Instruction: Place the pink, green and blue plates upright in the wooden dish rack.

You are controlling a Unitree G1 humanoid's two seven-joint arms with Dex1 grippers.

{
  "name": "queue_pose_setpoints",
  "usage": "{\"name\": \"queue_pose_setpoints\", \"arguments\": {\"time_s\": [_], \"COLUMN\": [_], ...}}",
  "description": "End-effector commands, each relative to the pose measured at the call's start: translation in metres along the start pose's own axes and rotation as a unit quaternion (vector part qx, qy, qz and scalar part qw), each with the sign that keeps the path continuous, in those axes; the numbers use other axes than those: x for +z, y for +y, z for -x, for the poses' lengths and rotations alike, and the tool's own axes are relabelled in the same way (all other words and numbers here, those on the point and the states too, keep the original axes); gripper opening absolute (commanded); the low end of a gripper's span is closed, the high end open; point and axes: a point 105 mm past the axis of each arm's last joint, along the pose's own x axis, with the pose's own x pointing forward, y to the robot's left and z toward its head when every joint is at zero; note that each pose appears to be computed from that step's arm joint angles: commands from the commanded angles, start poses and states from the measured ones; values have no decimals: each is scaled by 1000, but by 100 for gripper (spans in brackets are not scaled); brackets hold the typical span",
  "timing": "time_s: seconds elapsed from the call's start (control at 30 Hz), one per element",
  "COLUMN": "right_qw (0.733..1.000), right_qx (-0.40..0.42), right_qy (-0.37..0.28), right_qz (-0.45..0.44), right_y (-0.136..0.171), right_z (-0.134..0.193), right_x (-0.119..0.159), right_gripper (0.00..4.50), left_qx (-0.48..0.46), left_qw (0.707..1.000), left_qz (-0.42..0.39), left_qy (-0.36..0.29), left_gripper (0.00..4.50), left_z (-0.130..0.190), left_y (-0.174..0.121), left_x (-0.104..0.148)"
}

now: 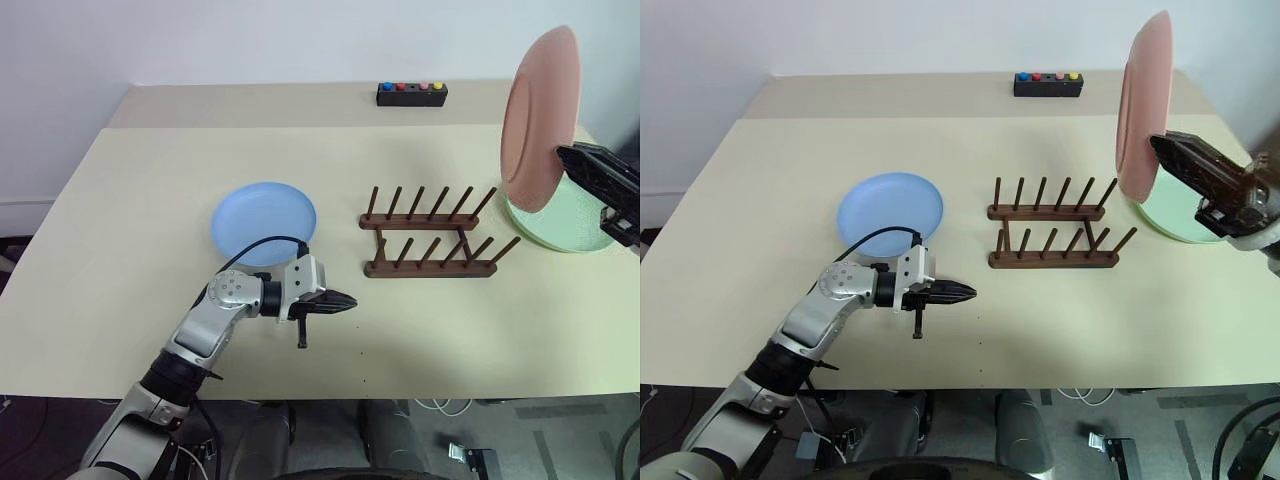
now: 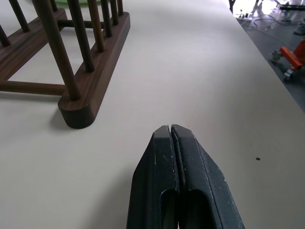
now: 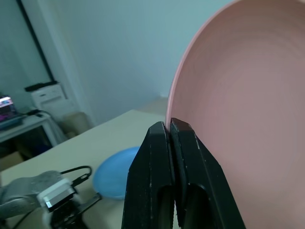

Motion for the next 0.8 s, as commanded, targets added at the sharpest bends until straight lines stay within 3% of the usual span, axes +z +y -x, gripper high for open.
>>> {"name": "queue_pose_setpoints", "arguments": {"time_s": [0.03, 0.8], "right_qw": [1000, 997], "right_qx": [25, 32], "right_qy": [-4, 20], "right_qz": [1, -68], "right_y": [7, -24], "right_z": [2, 7], "right_x": [8, -2], "right_gripper": [2, 2], "left_qx": [6, 28], "left_qw": [1000, 1000], "left_qz": [-15, -11], "left_qy": [-11, -5], "left_gripper": [0, 0], "left_z": [3, 9], "left_y": [1, 1], "left_x": [9, 7]}}
